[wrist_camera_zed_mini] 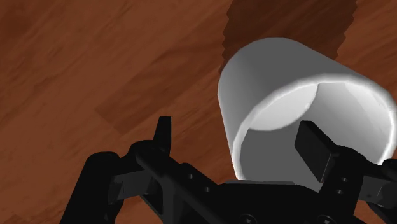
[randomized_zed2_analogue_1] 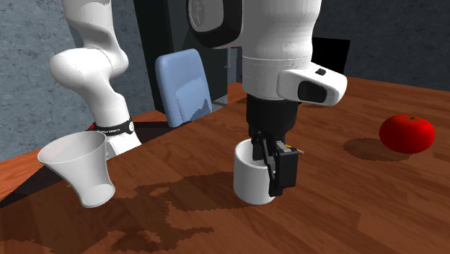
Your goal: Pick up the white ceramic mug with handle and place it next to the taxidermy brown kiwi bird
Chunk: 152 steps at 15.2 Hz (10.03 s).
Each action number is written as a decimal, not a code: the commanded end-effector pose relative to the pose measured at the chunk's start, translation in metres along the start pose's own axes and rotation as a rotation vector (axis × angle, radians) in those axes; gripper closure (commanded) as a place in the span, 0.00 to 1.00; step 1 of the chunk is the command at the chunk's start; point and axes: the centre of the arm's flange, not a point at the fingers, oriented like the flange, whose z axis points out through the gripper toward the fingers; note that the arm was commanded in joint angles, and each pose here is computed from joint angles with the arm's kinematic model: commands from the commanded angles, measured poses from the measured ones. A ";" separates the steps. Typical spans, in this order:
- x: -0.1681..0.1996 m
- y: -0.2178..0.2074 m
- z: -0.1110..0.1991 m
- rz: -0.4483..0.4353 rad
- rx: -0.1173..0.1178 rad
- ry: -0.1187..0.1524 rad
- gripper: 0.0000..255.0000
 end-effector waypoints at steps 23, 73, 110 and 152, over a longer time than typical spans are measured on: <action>0.002 0.001 -0.017 0.000 0.000 0.000 1.00; 0.013 0.002 -0.281 0.000 0.000 0.000 1.00; 0.124 -0.337 -0.330 0.000 0.000 0.000 1.00; 0.138 -0.411 -0.140 0.000 0.000 0.000 1.00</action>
